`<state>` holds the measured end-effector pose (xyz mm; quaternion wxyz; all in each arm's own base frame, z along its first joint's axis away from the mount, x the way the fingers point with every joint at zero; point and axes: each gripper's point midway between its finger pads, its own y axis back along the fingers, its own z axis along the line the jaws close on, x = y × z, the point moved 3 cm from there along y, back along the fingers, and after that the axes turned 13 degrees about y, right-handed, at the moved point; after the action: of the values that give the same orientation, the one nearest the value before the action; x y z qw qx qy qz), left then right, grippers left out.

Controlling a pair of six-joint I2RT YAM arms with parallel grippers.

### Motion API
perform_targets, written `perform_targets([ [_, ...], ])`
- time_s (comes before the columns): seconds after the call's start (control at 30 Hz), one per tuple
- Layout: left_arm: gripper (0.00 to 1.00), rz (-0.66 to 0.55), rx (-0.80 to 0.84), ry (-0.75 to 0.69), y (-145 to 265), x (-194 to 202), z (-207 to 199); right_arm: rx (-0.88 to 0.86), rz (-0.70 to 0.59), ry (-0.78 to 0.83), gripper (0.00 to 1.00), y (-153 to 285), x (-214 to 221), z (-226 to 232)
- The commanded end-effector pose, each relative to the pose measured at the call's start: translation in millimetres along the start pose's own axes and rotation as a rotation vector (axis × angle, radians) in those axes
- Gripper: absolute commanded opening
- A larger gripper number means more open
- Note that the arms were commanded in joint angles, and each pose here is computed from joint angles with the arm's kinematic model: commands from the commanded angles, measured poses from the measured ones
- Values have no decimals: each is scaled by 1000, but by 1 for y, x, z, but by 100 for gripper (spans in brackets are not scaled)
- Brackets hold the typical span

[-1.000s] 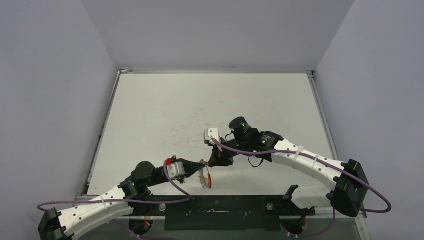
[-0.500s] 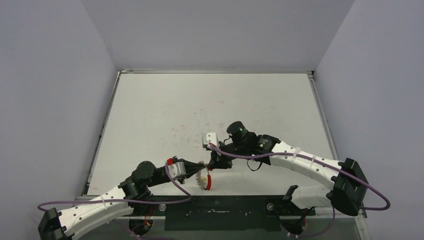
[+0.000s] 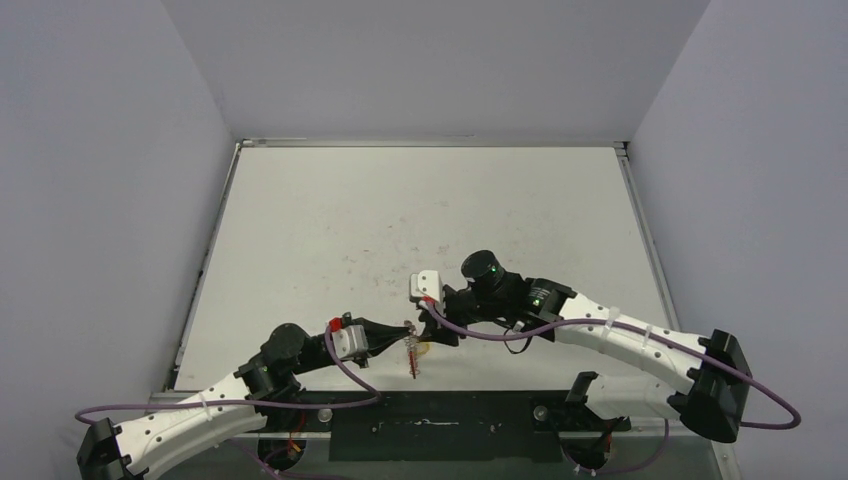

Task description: Put the keys on the keyring

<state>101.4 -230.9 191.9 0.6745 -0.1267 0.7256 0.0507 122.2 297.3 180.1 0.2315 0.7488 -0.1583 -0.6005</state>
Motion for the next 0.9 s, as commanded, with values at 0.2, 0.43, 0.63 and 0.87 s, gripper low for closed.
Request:
perform_targets([
  [0.2, 0, -93, 47, -21, -3, -28, -9, 61, -191, 102, 37, 14, -35, -11],
  [0.43, 0, -103, 53, -24, -3, -31, -10, -23, -215, 116, 33, 6, -37, -4],
  [0.63, 0, -104, 53, -24, -3, -31, -10, -45, -249, 128, 24, 6, -40, 0],
  [0.87, 0, -100, 50, -25, -3, -31, -9, -25, -232, 122, 0, 7, -39, -3],
])
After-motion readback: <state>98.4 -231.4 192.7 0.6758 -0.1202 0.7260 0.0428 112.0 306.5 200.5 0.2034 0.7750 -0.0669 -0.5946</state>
